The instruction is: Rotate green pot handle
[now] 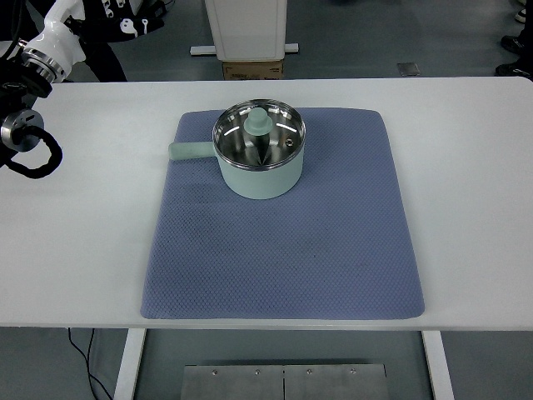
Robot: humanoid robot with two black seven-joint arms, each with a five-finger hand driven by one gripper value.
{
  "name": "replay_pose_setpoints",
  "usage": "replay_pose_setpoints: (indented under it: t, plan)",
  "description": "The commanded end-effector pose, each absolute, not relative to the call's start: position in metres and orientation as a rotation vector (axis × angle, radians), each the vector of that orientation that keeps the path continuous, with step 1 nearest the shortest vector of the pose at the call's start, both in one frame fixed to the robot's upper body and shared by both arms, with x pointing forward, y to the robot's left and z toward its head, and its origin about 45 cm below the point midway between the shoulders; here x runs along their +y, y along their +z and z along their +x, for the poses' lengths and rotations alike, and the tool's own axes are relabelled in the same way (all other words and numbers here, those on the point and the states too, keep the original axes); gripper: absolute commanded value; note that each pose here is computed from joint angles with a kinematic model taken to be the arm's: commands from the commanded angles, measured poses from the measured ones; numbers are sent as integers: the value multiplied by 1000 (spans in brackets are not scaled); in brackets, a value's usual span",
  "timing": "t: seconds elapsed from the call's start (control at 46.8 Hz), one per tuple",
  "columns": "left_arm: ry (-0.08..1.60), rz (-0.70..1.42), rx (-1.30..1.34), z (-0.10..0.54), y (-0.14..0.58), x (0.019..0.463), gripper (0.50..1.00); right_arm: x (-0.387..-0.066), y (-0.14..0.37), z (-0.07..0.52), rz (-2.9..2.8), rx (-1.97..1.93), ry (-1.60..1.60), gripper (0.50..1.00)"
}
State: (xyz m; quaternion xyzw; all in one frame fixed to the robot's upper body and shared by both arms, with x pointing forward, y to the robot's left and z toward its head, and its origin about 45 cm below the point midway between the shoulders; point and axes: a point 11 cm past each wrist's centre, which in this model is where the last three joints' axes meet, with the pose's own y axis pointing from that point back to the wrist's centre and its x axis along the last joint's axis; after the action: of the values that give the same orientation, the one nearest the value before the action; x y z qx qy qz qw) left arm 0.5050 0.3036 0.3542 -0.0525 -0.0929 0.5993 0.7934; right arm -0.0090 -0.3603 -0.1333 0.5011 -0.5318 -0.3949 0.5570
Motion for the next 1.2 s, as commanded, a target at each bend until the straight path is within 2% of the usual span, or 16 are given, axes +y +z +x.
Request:
replay_pose_setpoints:
  t: [0.0,0.278,0.748,1.175]
  plan:
    - [1341,-139,-139,507,339,308,1000,-360,-133,-9,1183,-1255,-932,1000]
    - [1445,-244,-22,508,305,316,1000,-360,-133,-9,1183,-1255,-932,1000]
    - [1595,-404,250,494,222,296,1000,-360,-133,-9,1184,-1254,-933,1000]
    - [1542,-404,353,486,192,266,1000,-360,-133,-9,1184,-1254,-933,1000]
